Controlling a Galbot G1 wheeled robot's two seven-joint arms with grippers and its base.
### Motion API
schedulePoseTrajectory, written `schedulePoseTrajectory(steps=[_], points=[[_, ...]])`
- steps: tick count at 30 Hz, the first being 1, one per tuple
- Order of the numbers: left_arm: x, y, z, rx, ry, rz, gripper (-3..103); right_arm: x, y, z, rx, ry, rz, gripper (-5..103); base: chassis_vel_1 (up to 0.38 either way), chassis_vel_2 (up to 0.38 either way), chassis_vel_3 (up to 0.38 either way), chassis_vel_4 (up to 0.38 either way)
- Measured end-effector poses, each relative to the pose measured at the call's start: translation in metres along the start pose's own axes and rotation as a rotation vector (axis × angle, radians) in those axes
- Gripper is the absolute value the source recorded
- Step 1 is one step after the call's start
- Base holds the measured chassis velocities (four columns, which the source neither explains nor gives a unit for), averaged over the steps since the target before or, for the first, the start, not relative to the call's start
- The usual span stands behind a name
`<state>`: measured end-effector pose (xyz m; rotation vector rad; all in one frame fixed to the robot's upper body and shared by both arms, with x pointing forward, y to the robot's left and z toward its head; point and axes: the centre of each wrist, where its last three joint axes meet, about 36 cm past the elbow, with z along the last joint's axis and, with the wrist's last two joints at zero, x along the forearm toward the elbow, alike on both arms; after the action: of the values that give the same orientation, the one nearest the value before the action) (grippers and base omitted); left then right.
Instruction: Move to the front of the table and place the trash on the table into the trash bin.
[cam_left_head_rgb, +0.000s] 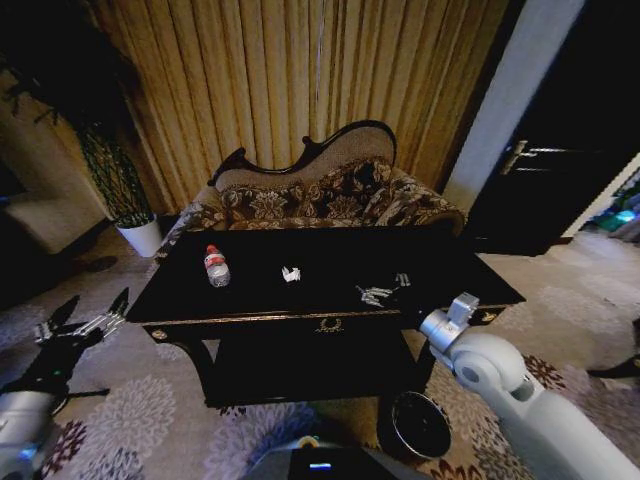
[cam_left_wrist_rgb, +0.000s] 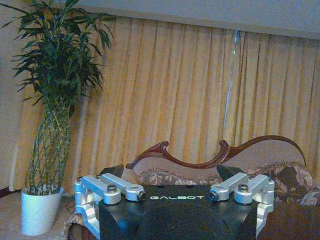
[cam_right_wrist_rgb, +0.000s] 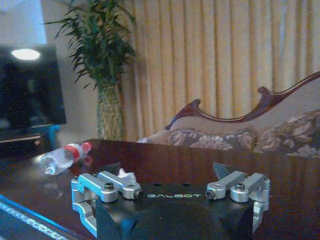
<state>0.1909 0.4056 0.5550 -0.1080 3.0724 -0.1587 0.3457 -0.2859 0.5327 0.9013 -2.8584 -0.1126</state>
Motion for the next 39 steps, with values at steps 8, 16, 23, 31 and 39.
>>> schedulePoseTrajectory(steps=[8,16,23,31,39], points=[[0.003,-0.001,0.002,-0.008,0.009,-0.013,100,-0.019,-0.009,-0.004,0.012,0.052,-0.060,100,0.000,0.000,0.000,0.000],[0.005,-0.001,0.001,-0.011,0.007,-0.011,100,-0.030,-0.017,-0.019,0.040,0.069,-0.101,100,0.000,0.000,0.000,0.000],[0.005,-0.003,0.002,-0.008,0.005,-0.011,100,-0.046,-0.021,-0.032,0.059,0.063,-0.129,100,0.000,0.000,0.000,0.000],[0.006,-0.001,0.001,-0.012,0.005,-0.018,100,-0.065,-0.013,-0.028,0.041,0.098,-0.169,100,0.000,0.000,0.000,0.000],[0.006,-0.001,0.001,-0.009,0.002,-0.020,100,-0.082,-0.010,-0.024,0.035,0.114,-0.176,100,0.000,0.000,0.000,0.000]])
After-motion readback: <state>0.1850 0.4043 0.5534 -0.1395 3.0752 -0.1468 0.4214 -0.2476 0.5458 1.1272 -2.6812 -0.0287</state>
